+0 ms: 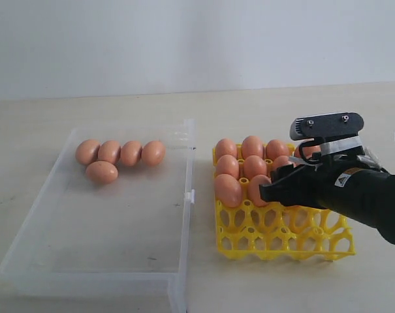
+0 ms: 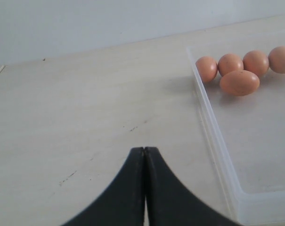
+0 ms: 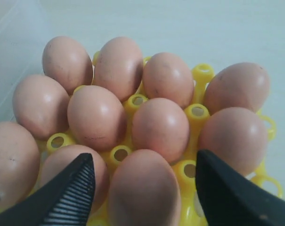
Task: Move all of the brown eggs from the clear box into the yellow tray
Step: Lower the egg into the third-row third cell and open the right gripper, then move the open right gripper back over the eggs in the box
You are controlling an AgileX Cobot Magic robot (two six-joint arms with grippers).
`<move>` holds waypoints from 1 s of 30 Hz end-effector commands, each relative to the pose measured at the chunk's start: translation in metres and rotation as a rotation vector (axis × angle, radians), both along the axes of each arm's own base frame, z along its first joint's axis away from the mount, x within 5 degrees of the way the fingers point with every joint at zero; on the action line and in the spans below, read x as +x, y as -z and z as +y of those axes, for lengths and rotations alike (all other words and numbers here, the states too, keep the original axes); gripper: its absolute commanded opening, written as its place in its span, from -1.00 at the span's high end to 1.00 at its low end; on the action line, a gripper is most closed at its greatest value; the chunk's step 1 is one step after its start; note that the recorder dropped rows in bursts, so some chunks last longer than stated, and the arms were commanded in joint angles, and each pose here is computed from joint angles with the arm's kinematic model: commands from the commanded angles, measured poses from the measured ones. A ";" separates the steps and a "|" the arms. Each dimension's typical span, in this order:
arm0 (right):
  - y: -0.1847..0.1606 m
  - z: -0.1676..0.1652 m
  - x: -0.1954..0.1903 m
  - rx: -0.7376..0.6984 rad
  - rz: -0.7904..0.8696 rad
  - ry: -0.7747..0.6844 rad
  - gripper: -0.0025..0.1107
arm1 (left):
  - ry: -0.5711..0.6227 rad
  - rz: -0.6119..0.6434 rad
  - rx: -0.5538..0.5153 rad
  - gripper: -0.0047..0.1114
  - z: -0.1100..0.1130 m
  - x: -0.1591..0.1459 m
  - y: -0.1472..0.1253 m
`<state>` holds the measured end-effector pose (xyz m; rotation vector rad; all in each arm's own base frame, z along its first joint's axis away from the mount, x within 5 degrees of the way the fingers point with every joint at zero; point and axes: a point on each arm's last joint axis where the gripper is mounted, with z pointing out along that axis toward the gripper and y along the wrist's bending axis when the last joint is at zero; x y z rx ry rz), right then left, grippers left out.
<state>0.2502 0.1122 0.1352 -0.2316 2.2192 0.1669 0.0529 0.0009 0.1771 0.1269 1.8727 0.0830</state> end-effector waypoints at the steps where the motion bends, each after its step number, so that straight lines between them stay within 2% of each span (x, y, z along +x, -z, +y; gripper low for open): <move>1: -0.002 -0.001 0.003 0.008 -0.016 0.007 -0.12 | 0.004 -0.016 -0.006 0.92 0.000 0.000 -0.002; 7: -0.009 -0.001 0.002 0.041 -0.034 0.023 -0.12 | 0.004 -0.016 -0.006 0.92 0.000 0.000 -0.002; 12: -0.036 0.002 0.004 0.116 -0.089 0.033 -0.12 | 0.004 -0.016 -0.006 0.92 0.000 0.000 -0.002; 15: -0.056 0.011 0.012 0.133 -0.068 -0.017 -0.12 | 0.004 -0.016 -0.006 0.92 0.000 0.000 -0.002; 23: -0.092 0.052 0.047 0.101 0.239 -0.202 -0.07 | 0.004 -0.016 -0.006 0.92 0.000 0.000 -0.002; 27: -0.094 0.075 0.069 0.063 0.444 -0.292 0.17 | 0.004 -0.016 -0.006 0.92 0.000 0.000 -0.002; 30: -0.092 0.098 0.083 0.015 0.500 -0.381 0.40 | 0.004 -0.016 -0.006 0.92 0.000 0.000 -0.002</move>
